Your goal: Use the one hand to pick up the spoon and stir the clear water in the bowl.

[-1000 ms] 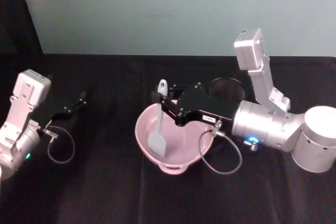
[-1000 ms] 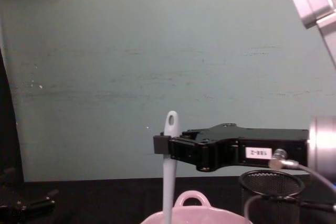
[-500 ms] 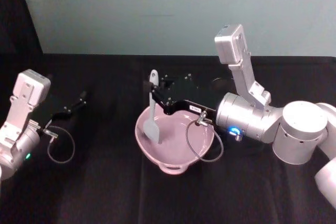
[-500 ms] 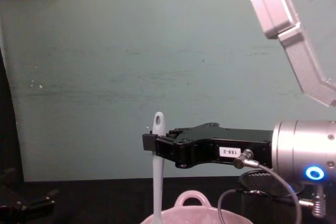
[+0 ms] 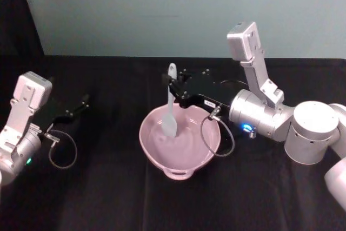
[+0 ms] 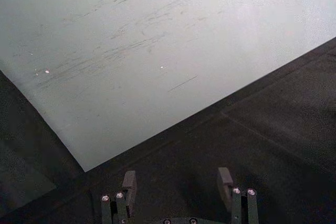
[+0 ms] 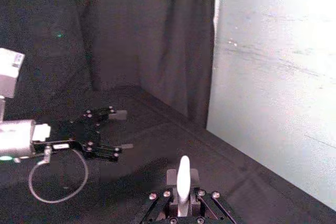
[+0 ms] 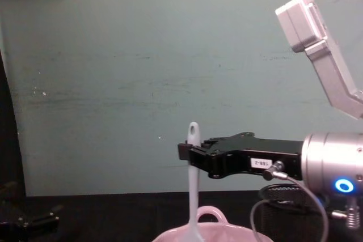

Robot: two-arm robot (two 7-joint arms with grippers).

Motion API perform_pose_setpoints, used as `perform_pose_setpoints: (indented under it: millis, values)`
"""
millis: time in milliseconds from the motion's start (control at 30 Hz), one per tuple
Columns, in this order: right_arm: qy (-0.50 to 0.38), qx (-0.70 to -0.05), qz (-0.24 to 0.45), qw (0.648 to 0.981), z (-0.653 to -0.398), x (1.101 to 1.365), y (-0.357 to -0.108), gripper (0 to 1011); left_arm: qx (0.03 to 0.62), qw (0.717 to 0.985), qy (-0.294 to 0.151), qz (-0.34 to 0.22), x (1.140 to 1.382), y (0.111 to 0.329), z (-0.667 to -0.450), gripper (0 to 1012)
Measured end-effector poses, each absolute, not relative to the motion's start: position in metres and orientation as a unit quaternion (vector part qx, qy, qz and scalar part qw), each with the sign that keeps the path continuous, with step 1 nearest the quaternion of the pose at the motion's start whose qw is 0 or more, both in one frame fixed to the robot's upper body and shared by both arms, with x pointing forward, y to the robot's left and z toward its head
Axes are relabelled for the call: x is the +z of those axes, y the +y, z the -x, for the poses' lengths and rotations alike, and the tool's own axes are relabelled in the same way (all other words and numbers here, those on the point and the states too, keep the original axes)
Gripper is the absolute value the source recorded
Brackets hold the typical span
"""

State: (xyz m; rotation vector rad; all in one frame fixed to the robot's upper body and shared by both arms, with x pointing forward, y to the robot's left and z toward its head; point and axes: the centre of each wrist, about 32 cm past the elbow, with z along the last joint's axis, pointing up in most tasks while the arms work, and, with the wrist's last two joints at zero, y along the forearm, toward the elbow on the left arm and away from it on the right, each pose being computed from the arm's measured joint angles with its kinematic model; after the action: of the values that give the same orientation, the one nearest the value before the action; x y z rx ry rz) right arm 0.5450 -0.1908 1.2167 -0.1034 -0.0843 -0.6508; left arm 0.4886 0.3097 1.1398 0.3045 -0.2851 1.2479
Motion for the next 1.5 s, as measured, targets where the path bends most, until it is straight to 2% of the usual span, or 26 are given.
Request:
perform_pose_setpoints:
  millis: [400, 1067, 1500]
  values:
    - [-0.051, -0.337, 0.064, 0.938, -0.537, 1.216, -0.209, 120, 0.580, 0.791, -0.132, -0.141, 1.140, 0.310, -0.489, 1011]
    - [-0.062, -0.323, 0.089, 0.940, -0.497, 1.229, -0.232, 121, 0.580, 0.791, -0.132, -0.141, 1.140, 0.310, -0.489, 1011]
    - [-0.030, -0.277, 0.091, 0.956, -0.486, 1.237, -0.224, 120, 0.580, 0.791, -0.132, -0.141, 1.140, 0.310, -0.489, 1011]
